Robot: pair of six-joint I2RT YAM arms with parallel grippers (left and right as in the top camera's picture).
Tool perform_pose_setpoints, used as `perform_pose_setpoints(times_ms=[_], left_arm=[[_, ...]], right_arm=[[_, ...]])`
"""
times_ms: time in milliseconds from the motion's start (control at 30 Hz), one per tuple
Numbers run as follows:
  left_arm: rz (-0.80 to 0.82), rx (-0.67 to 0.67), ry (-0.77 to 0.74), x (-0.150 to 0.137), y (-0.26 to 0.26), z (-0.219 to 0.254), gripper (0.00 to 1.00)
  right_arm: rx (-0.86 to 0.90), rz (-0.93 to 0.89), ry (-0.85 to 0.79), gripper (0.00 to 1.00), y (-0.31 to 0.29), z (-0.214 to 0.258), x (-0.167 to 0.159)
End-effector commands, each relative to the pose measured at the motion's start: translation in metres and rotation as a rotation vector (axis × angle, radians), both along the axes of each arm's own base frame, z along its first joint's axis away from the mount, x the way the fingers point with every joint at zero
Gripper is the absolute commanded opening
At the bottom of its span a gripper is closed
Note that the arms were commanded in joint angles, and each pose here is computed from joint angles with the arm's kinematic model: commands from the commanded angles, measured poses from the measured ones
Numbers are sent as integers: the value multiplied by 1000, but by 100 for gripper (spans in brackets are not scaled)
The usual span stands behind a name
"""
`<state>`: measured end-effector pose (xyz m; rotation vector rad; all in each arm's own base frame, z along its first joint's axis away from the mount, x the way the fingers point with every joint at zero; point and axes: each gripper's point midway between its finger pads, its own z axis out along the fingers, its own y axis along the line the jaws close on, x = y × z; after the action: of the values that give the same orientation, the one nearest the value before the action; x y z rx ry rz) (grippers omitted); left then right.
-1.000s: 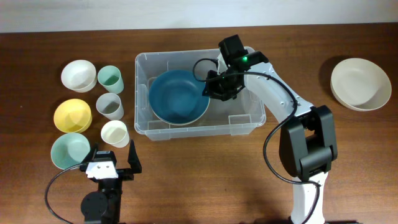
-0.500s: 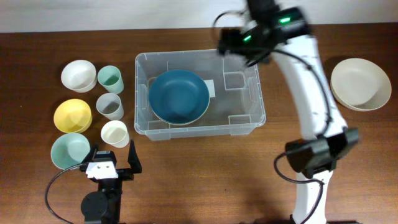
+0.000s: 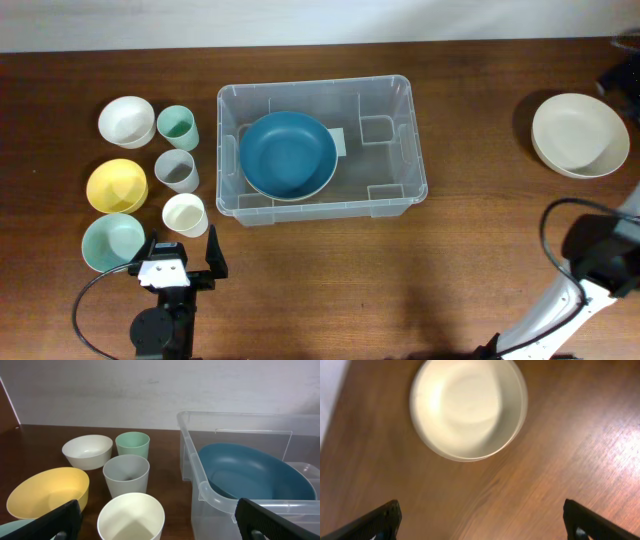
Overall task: Pack container
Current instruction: 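Release and move the right gripper to the cream bowl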
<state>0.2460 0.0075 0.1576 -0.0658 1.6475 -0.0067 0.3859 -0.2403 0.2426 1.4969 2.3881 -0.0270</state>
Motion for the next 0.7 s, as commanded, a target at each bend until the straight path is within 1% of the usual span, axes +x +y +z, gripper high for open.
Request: perform_pose_setpoints(times_ms=[0,167,300,333,667], left_arm=[[10,12,1,0,2,-1,99],[11,12,1,0,2,-1,99],[11,12,1,0,2,-1,99],[11,12,1,0,2,-1,99],[10,12,1,0,2,-1,99]], right_arm=[[111,-56,49,99,-12,-41,-8],[169,-110,96,99,-25,-101,-14],[164,-118,87,99,-31,-126,-9],[162,-117,78,99,-32,-139,-6],[193,-165,78,99,-34,-184,-6]])
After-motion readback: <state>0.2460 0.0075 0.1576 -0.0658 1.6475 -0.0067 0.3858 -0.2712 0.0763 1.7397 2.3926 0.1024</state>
